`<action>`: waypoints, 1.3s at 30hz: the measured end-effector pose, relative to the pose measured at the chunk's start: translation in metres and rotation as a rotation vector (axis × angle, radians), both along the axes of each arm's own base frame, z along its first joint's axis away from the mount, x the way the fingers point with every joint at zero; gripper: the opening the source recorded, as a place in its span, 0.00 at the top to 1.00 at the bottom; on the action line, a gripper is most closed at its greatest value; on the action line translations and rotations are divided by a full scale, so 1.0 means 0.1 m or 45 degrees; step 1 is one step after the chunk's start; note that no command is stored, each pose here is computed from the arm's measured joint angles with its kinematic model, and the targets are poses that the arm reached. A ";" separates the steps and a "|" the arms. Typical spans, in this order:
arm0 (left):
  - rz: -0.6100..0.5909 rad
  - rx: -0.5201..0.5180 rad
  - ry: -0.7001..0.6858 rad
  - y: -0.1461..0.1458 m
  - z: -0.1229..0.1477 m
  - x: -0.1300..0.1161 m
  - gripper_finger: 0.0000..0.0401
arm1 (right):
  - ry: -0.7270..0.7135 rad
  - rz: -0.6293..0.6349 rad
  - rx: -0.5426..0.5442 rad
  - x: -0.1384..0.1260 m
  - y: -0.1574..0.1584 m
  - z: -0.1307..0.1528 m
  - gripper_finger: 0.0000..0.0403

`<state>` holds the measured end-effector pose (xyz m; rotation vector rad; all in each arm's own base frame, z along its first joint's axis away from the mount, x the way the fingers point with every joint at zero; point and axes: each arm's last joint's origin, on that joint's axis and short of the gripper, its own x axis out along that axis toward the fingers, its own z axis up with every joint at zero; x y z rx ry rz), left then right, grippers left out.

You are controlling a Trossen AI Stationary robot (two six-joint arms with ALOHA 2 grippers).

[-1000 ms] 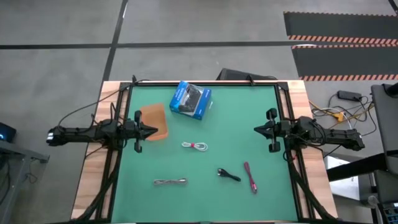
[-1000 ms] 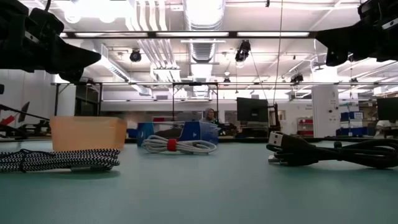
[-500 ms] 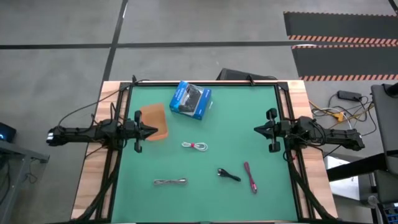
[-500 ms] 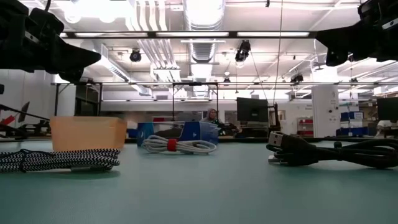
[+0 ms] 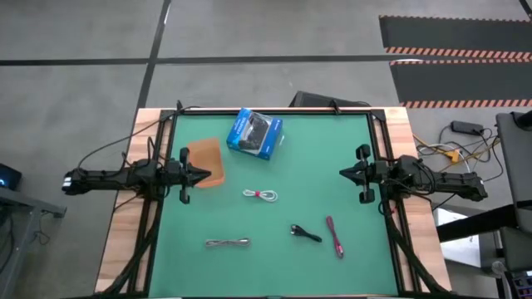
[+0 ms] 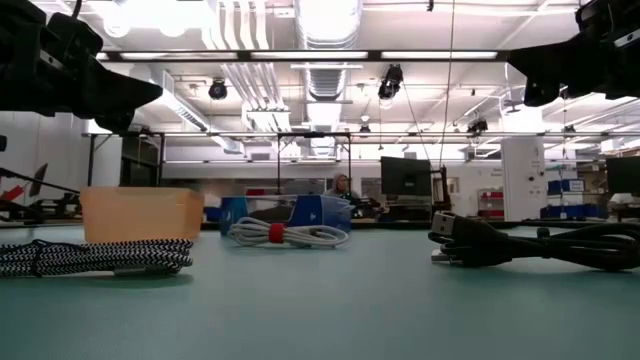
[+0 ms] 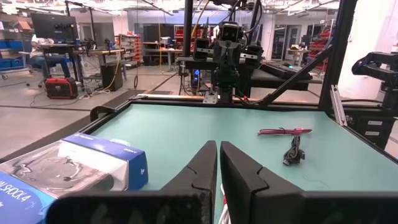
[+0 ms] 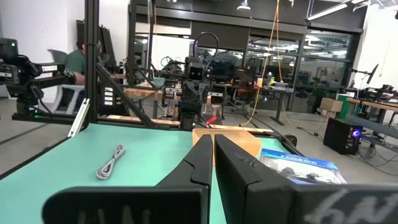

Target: Pick and place USB-C Cables

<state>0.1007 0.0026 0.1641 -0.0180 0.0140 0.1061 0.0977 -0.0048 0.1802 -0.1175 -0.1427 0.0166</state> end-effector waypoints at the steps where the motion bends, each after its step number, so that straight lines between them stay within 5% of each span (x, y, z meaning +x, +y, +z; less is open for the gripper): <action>1: 0.000 0.000 0.000 0.00 0.00 0.00 0.99 | 0.000 -0.002 0.000 0.00 0.00 0.00 0.98; 8: 0.000 0.000 0.000 0.00 0.00 0.00 0.99 | 0.000 -0.016 0.133 0.00 -0.01 0.00 0.98; 16: 0.000 0.000 0.000 0.00 0.00 0.00 0.99 | -0.002 0.036 0.480 0.00 -0.01 0.00 0.98; 30: 0.001 -0.010 -0.094 0.00 0.07 0.00 0.99 | -0.278 0.149 0.631 -0.06 0.00 0.22 0.98; 35: -0.023 -0.287 -0.281 0.00 0.19 -0.02 0.99 | -0.266 0.140 0.671 -0.03 0.00 0.21 0.98; 39: -0.049 -0.328 -0.469 0.00 0.32 -0.05 0.99 | -0.325 0.096 0.700 0.00 -0.01 0.25 0.98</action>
